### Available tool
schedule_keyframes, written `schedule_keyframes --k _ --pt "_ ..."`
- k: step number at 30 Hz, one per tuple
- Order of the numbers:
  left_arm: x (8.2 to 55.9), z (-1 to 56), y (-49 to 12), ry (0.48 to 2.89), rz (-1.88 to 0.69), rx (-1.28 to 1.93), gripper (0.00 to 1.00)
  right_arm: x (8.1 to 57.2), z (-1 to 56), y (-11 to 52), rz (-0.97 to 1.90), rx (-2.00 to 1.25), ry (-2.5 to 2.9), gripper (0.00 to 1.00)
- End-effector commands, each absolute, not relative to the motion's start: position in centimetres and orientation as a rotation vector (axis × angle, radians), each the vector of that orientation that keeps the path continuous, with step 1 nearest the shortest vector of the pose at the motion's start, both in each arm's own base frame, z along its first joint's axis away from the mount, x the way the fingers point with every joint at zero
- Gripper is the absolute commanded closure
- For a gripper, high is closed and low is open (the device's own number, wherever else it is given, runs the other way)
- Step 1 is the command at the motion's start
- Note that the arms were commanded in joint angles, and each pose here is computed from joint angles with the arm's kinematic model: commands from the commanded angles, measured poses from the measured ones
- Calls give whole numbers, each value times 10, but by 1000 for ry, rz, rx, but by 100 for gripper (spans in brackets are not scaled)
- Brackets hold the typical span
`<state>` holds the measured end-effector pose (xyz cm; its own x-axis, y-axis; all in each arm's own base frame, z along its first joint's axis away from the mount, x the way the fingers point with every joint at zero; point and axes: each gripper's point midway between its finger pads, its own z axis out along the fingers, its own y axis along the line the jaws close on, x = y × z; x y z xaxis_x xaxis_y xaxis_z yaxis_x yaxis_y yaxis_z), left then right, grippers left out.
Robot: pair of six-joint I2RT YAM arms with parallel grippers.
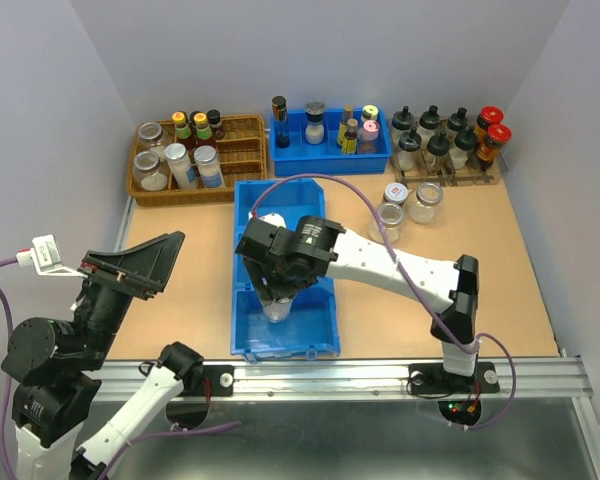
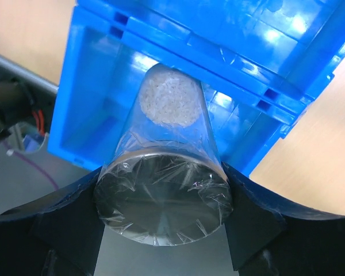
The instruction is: Organize the condiment bottles
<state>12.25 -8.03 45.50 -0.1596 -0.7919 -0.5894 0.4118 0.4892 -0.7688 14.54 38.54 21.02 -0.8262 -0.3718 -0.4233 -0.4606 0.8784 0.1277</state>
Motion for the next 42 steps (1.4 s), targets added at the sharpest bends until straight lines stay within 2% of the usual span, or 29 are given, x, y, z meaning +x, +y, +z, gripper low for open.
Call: schedule_keyframes --k 1,9,19,21,22,23,25,26,29,31,36,38,40,42 --pt "116 469 -69 1292 -1109 -407 2 149 225 406 324 -480 2571 100" --pt "122 463 -48 1274 -1048 -534 2 133 187 438 268 -470 2597 100" --pt "118 459 -42 1263 -1050 -566 2 124 163 436 210 -489 2670 99" --pt "117 459 -42 1262 -1052 -567 2 122 161 437 210 -498 2679 86" --pt "117 460 -42 1261 -1054 -565 2 121 160 437 209 -504 2682 77" --pt "118 459 -43 1263 -1054 -564 2 121 163 438 220 -507 2680 56" --pt "118 460 -43 1263 -1055 -563 2 121 167 440 237 -516 2677 39" --pt "117 460 -43 1263 -1056 -563 2 121 169 440 243 -513 2673 24" --pt "116 461 -43 1258 -1061 -562 2 122 177 440 258 -519 2658 9" --pt "117 460 -43 1260 -1058 -563 2 121 183 439 274 -526 2651 2" --pt "116 464 -43 1253 -1064 -558 2 122 195 438 304 -518 2632 0" --pt "115 466 -42 1250 -1064 -553 2 125 213 433 339 -475 2602 0" --pt "111 471 -41 1238 -1061 -532 2 129 261 415 437 -401 2518 0" --pt "109 477 -45 1232 -1073 -500 1 130 276 401 456 -382 2486 0"
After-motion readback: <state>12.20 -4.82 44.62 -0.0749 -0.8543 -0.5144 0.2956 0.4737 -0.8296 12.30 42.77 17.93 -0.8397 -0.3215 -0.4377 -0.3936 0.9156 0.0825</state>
